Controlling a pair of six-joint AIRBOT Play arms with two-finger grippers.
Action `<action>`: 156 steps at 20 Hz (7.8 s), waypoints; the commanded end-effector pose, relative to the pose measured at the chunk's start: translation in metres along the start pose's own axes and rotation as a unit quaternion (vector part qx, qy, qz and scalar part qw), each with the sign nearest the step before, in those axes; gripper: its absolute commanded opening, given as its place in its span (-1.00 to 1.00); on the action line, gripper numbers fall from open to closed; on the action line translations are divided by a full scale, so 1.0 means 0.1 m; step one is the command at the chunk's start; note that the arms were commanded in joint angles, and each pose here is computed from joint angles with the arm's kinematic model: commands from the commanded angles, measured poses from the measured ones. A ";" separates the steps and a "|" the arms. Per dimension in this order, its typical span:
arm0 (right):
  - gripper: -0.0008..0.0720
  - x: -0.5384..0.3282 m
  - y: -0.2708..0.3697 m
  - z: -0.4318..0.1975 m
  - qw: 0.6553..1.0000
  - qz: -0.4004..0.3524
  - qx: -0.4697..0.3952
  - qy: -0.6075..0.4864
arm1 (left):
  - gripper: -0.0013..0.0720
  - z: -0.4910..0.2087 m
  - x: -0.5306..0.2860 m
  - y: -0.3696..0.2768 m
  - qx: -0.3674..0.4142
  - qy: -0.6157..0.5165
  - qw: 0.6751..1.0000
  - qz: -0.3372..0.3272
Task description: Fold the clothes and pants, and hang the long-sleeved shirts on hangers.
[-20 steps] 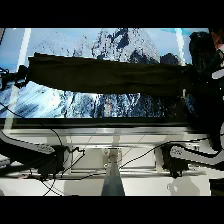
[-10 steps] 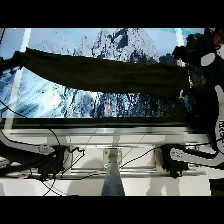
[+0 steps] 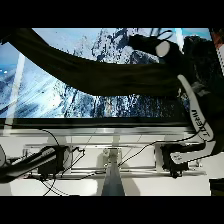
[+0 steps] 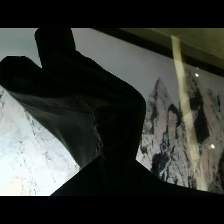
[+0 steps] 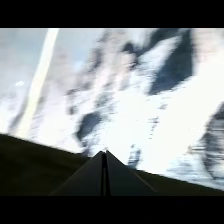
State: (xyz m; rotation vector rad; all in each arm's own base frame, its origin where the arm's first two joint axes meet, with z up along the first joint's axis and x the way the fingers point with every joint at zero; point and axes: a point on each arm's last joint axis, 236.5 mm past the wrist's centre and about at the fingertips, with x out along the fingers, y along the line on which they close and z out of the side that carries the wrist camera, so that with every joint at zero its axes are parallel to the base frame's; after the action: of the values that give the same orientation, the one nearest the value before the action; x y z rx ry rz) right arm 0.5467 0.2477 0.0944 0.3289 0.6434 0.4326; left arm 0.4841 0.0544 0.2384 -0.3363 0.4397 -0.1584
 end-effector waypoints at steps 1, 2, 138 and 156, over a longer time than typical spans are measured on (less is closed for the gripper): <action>-0.91 0.36 1.11 -0.52 0.993 0.094 0.004 0.066 | -0.92 0.08 -0.39 -0.61 0.019 -0.007 0.999 -0.042; -0.91 0.42 1.41 -0.69 0.989 0.120 0.000 0.086 | -0.91 0.09 -0.48 -0.73 0.014 -0.010 0.999 -0.051; 0.07 -0.33 -0.87 -2.48 0.901 0.070 0.255 0.343 | 0.95 -2.20 0.69 -3.90 0.033 0.152 0.904 -0.399; -0.90 -3.96 -2.83 0.03 0.916 -0.343 0.207 0.008 | -0.91 -1.20 -0.29 -2.62 0.274 0.105 0.918 -0.265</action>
State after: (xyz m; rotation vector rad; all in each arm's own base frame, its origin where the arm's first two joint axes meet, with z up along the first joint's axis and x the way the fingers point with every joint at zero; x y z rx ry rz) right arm 0.4182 -0.1057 0.1554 0.4950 0.8210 -0.0927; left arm 0.3995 -0.2323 0.2303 0.1094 0.4745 -0.8463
